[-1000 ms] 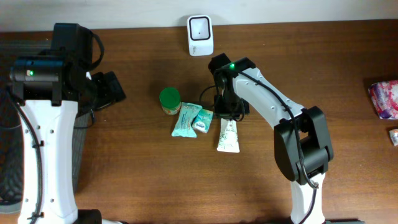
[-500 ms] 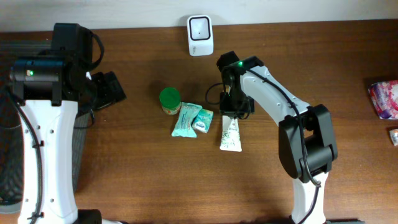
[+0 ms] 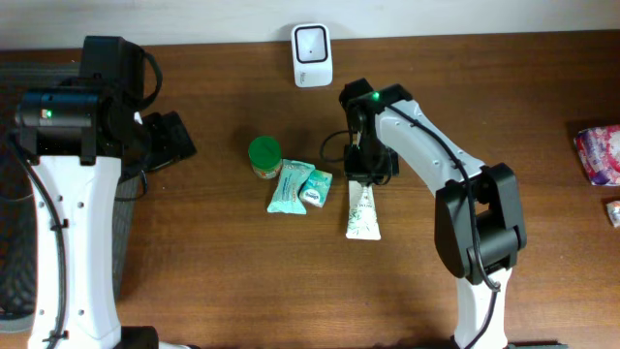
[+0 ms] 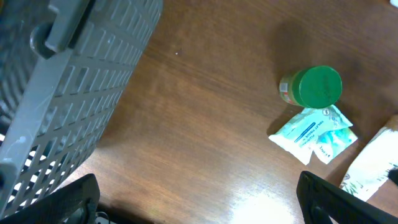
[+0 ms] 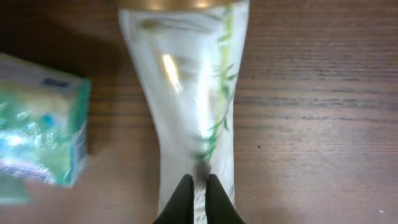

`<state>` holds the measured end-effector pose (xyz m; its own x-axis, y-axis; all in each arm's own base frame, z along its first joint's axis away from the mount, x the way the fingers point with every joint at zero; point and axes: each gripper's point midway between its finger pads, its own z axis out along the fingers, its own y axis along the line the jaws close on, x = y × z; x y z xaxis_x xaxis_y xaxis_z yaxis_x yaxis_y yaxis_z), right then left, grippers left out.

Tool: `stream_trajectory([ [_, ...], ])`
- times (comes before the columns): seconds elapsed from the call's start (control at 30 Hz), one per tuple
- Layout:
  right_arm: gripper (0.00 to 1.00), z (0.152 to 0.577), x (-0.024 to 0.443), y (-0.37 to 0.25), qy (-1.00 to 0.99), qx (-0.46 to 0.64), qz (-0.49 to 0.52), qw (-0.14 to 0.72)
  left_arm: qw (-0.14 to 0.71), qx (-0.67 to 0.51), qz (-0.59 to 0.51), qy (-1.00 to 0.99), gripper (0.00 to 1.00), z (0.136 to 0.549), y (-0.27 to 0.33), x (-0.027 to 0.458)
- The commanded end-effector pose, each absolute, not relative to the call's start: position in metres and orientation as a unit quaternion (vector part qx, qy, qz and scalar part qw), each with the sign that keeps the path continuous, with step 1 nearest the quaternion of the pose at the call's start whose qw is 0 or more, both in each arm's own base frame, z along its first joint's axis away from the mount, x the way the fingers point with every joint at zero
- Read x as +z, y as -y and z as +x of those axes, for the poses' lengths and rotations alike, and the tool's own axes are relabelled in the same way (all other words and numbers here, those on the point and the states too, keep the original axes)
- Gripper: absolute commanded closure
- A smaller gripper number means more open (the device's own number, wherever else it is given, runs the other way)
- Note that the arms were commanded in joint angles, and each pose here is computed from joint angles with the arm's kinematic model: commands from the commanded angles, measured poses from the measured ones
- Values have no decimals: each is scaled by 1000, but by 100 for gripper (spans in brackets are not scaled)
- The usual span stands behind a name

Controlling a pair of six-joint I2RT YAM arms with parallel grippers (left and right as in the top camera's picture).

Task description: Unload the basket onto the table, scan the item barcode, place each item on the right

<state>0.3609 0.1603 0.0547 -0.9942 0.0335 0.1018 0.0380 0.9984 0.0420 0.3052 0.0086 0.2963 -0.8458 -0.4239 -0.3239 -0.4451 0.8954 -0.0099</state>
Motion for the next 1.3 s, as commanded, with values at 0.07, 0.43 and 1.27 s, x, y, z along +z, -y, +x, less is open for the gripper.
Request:
stream_trajectory([
  [0.07, 96, 364, 56, -159, 999, -18, 4, 45, 173, 28, -235, -956, 1, 303, -10, 304],
  [0.43, 96, 359, 34, -156, 999, -13, 4, 47, 173, 28, -235, -956, 1, 303, -10, 304],
  [1.27, 94, 354, 55, -155, 998, -7, 6, 63, 173, 28, -234, -956, 1, 303, -10, 304],
])
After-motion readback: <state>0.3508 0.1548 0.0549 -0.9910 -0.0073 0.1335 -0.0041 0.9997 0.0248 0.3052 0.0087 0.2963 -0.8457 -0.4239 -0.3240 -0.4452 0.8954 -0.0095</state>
